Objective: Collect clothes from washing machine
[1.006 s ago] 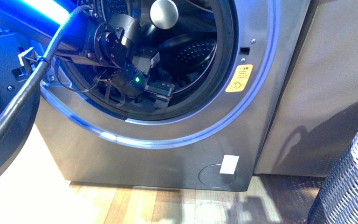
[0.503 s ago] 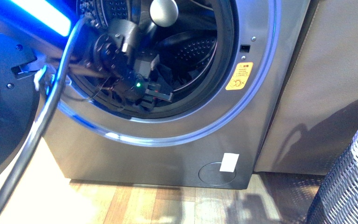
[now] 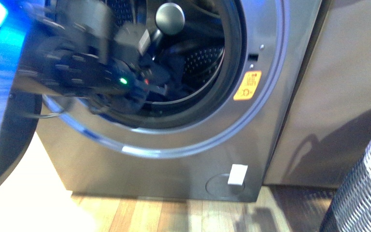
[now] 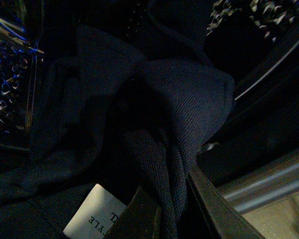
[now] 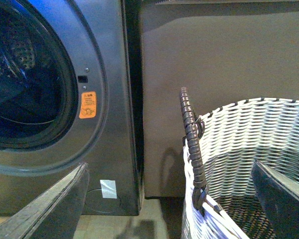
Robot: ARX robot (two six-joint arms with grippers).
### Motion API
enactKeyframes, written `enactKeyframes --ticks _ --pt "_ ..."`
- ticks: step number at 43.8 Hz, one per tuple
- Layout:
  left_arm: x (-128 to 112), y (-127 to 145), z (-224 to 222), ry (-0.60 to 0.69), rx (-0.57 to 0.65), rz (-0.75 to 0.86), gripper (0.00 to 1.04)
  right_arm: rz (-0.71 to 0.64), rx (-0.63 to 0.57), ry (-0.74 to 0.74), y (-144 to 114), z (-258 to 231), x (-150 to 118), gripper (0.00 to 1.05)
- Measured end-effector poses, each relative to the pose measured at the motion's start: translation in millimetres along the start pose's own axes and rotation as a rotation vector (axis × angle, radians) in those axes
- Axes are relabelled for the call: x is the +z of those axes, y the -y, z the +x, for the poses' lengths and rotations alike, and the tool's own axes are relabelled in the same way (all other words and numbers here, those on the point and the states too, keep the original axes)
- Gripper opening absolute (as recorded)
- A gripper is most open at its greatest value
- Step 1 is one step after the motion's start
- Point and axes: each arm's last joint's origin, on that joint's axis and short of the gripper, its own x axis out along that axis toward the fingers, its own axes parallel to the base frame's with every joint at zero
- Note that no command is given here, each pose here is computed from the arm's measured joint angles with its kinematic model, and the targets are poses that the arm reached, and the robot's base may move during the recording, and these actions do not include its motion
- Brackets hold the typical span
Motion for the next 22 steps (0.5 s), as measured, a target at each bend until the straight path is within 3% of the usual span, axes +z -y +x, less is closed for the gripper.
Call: enactKeyframes --ticks 14,22 --pt "20 -10 -79 0.157 -0.029 0.004 0.1 0.0 0.0 0.0 0 0 0 0.97" --pt "48 -20 -135 0.31 -0.032 0.024 0.1 0.0 0.0 0.0 0 0 0 0.97"
